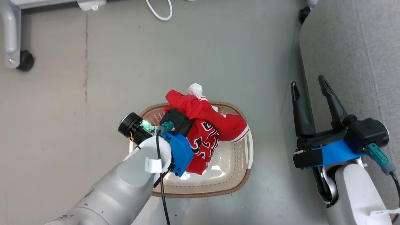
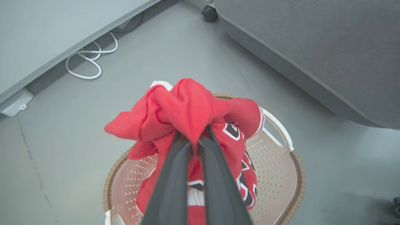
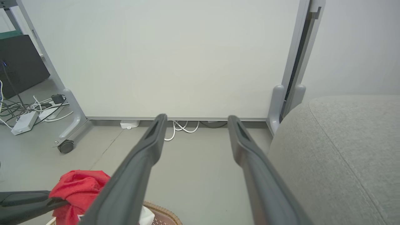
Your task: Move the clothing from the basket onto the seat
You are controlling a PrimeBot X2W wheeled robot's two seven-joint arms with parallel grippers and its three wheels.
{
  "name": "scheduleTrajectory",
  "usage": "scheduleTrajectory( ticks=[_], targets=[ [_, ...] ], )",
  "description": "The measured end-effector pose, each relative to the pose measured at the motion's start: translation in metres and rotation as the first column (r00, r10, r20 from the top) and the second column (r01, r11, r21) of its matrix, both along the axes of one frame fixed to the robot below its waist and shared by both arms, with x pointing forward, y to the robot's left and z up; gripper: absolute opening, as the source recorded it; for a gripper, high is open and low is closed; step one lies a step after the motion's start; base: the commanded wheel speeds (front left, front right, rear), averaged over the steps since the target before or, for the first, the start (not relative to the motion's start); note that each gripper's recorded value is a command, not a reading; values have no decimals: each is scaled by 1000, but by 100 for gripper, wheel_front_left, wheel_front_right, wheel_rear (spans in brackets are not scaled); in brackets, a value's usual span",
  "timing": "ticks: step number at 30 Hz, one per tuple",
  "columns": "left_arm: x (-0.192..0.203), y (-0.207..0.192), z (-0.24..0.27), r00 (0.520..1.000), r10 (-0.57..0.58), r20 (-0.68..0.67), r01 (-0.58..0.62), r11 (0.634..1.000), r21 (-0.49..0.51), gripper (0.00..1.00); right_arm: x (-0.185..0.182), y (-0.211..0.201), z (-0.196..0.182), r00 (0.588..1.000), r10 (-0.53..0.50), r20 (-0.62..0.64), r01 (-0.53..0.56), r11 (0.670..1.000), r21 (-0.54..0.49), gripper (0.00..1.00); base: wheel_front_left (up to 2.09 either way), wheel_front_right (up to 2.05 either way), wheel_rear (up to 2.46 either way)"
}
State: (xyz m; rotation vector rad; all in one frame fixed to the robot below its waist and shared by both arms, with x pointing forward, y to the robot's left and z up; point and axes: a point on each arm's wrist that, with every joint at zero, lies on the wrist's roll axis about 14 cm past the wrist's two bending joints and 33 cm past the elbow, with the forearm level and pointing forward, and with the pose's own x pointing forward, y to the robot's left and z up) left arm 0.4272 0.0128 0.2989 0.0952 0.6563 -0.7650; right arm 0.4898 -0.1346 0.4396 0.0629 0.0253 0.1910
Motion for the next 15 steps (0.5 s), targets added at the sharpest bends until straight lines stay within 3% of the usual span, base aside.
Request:
scheduleTrajectory(
  ticks=[15],
  targets=[
    [41,-7,121,951,85,297,-41,988,-151,0,-32,-2,40,998,-8,62,7,1000,13,100,0,0,0]
  ],
)
